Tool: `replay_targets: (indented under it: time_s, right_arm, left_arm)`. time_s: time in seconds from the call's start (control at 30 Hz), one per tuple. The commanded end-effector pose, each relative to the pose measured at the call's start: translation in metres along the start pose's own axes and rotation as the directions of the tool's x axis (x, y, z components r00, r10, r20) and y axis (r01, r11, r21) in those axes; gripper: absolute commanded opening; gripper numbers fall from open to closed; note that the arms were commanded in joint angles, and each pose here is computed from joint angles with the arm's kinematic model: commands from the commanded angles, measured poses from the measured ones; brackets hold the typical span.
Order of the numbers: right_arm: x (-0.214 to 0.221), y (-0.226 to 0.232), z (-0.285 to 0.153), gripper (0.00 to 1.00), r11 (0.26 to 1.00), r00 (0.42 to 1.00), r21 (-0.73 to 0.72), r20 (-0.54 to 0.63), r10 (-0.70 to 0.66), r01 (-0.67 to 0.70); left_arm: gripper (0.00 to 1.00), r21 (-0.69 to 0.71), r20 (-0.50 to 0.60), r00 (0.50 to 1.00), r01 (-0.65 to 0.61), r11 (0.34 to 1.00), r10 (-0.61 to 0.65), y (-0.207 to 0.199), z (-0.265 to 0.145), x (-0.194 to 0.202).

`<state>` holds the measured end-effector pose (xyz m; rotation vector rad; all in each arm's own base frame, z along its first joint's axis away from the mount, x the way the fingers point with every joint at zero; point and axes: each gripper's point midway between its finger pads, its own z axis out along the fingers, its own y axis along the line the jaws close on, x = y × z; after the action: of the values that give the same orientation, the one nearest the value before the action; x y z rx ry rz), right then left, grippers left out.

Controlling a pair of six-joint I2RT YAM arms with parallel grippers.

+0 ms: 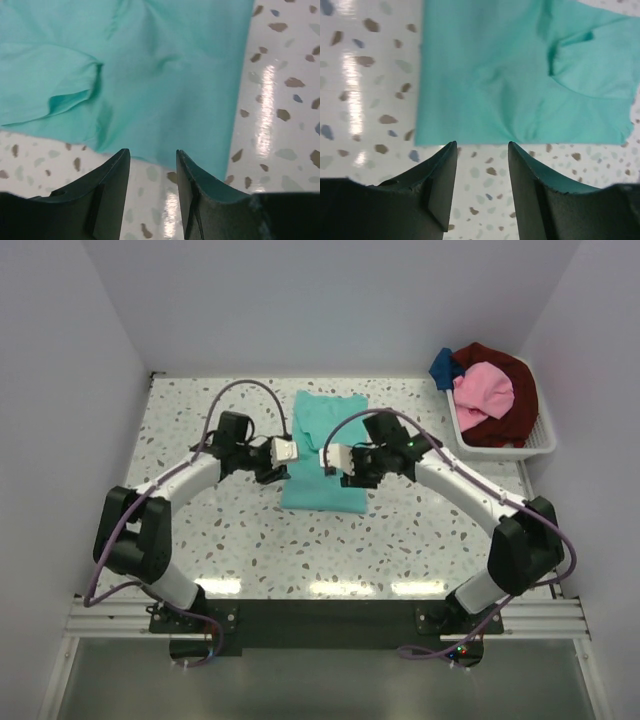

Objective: Fold and stack the t-shirts
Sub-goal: Fold the tshirt

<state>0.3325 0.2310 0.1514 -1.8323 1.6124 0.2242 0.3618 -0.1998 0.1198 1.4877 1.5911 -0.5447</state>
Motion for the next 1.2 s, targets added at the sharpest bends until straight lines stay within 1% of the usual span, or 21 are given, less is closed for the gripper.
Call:
replay_targets:
  time_s: [0.0,0.03,0.1,0.13,0.3,0.5,0.63,0.73,0.77,0.8,0.83,0.87,0.93,0.97,1.03,1.07,1.1,1.13,1.17]
  right_arm:
    - [0.017,0.055,0.02,0.47,0.991,0.997,-0.124,-0.058,0.045,-0.052]
    - [0.017,0.057,0.026,0.47,0.992,0.997,-0.12,-0.058,0.042,-0.048]
    - [0.026,0.064,0.034,0.46,0.99,0.995,-0.132,-0.085,0.048,-0.059]
    - [0.03,0.063,0.04,0.46,0.99,0.994,-0.127,-0.097,0.045,-0.057]
    - [0.05,0.076,0.058,0.45,0.987,0.991,-0.151,-0.13,0.041,-0.061]
    - [0.066,0.09,0.071,0.42,0.981,0.987,-0.185,-0.156,0.031,-0.06]
    - [0.074,0.091,0.08,0.4,0.982,0.984,-0.179,-0.174,0.026,-0.057]
    - [0.079,0.09,0.084,0.34,0.984,0.982,-0.172,-0.187,0.022,-0.055]
    - [0.08,0.09,0.085,0.31,0.984,0.981,-0.173,-0.192,0.018,-0.052]
    - [0.081,0.09,0.085,0.26,0.984,0.98,-0.171,-0.196,0.015,-0.049]
    - [0.084,0.089,0.086,0.22,0.985,0.978,-0.166,-0.206,0.015,-0.05]
    - [0.085,0.09,0.086,0.12,0.985,0.978,-0.167,-0.208,0.009,-0.044]
    - [0.084,0.088,0.084,0.01,0.986,0.978,-0.161,-0.21,0.009,-0.043]
    - [0.082,0.086,0.083,0.0,0.987,0.978,-0.156,-0.207,0.016,-0.049]
    - [0.077,0.085,0.078,0.0,0.985,0.979,-0.161,-0.204,0.028,-0.062]
    - [0.07,0.076,0.072,0.0,0.988,0.981,-0.141,-0.188,0.036,-0.064]
    - [0.067,0.076,0.068,0.0,0.986,0.982,-0.149,-0.185,0.045,-0.073]
    - [0.065,0.07,0.063,0.0,0.987,0.982,-0.137,-0.18,0.057,-0.082]
    - [0.056,0.057,0.057,0.0,0.99,0.985,-0.115,-0.16,0.065,-0.084]
  left_arm:
    - [0.47,0.097,-0.033,0.996,-0.081,0.992,0.085,-0.045,0.012,0.018]
    - [0.47,0.123,-0.048,0.994,-0.089,0.988,0.096,-0.061,0.017,0.026]
    - [0.47,0.123,-0.073,0.987,-0.13,0.984,0.14,-0.065,0.021,0.034]
    - [0.47,0.147,-0.093,0.982,-0.151,0.978,0.166,-0.074,0.025,0.043]
    - [0.48,0.158,-0.111,0.97,-0.198,0.967,0.216,-0.079,0.032,0.057]
    - [0.47,0.19,-0.133,0.964,-0.202,0.961,0.229,-0.084,0.036,0.066]
    - [0.46,0.228,-0.153,0.959,-0.199,0.953,0.237,-0.091,0.036,0.075]
    - [0.44,0.235,-0.169,0.957,-0.194,0.952,0.237,-0.093,0.036,0.079]
    - [0.41,0.235,-0.178,0.956,-0.188,0.954,0.232,-0.092,0.036,0.08]
    - [0.39,0.236,-0.184,0.957,-0.179,0.955,0.224,-0.092,0.037,0.081]
    - [0.35,0.235,-0.2,0.956,-0.164,0.958,0.213,-0.09,0.039,0.083]
    - [0.3,0.239,-0.212,0.957,-0.148,0.96,0.201,-0.09,0.039,0.085]
    - [0.2,0.239,-0.23,0.955,-0.13,0.962,0.186,-0.086,0.042,0.087]
    - [0.11,0.238,-0.232,0.955,-0.127,0.963,0.183,-0.085,0.042,0.086]
    - [0.04,0.216,-0.221,0.957,-0.139,0.966,0.187,-0.077,0.04,0.076]
    - [0.0,0.217,-0.215,0.959,-0.139,0.966,0.187,-0.077,0.038,0.072]
    - [0.0,0.21,-0.208,0.96,-0.141,0.967,0.186,-0.074,0.036,0.067]
    - [0.0,0.185,-0.192,0.962,-0.158,0.97,0.193,-0.062,0.034,0.054]
    - [0.0,0.191,-0.187,0.966,-0.144,0.971,0.18,-0.062,0.031,0.048]
